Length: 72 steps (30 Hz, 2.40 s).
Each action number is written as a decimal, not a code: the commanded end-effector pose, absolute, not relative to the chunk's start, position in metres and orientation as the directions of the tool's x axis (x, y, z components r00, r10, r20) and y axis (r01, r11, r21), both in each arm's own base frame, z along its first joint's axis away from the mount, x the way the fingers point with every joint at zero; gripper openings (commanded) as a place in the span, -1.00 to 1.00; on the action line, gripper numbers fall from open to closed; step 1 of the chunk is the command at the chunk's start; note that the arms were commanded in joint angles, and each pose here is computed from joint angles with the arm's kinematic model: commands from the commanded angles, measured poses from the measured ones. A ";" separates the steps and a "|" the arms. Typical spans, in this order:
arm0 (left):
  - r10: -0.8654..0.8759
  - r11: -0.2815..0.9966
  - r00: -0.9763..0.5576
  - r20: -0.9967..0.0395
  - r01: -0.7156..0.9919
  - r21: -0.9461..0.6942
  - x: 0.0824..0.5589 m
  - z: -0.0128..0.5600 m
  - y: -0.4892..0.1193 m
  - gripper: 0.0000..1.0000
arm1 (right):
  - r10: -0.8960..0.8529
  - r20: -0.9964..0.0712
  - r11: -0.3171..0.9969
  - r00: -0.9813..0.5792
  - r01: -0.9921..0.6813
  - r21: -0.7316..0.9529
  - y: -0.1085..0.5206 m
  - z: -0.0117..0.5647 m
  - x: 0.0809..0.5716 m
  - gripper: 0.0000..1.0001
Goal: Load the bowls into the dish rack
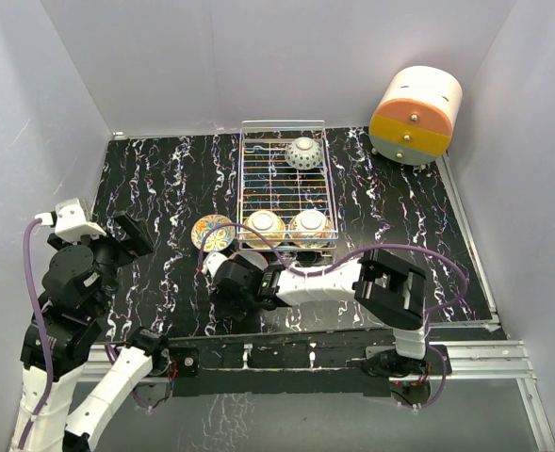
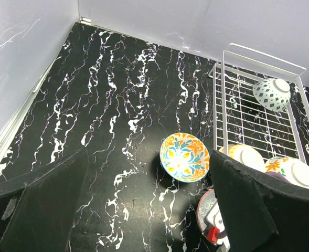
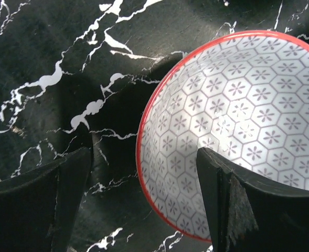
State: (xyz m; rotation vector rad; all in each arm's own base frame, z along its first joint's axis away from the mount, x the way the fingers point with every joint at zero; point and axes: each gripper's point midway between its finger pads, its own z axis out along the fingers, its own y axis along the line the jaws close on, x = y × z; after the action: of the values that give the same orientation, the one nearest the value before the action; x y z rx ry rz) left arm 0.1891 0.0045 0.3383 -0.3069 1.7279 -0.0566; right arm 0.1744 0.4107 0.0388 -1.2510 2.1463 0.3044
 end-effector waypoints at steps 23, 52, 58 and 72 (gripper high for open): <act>-0.219 0.963 -0.147 -0.965 -0.191 -0.190 0.191 0.333 0.008 0.94 | -0.662 -0.699 0.555 -0.271 -0.804 -0.213 0.431 0.055 0.208 -0.54; -0.223 0.963 -0.128 -0.966 -0.185 -0.197 0.189 0.340 0.009 0.94 | 0.128 -0.860 0.098 -0.493 -0.857 0.506 0.403 0.364 0.260 -0.83; -0.216 0.961 -0.108 -0.971 -0.200 -0.191 0.181 0.348 0.016 0.94 | 0.358 -0.753 0.054 -0.553 -0.793 0.607 0.388 0.385 0.351 -0.83; -0.208 0.956 -0.080 -0.975 -0.228 -0.185 0.165 0.361 0.029 0.94 | 0.673 -0.393 -0.005 -0.626 -0.536 0.844 0.360 0.300 0.495 -0.82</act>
State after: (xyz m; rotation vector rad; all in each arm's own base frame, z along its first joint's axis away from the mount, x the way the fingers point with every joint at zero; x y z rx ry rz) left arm 0.1715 0.0212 0.3517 -0.3344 1.6760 -0.0141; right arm 0.4917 0.3635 0.2058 0.1889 1.7252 1.6689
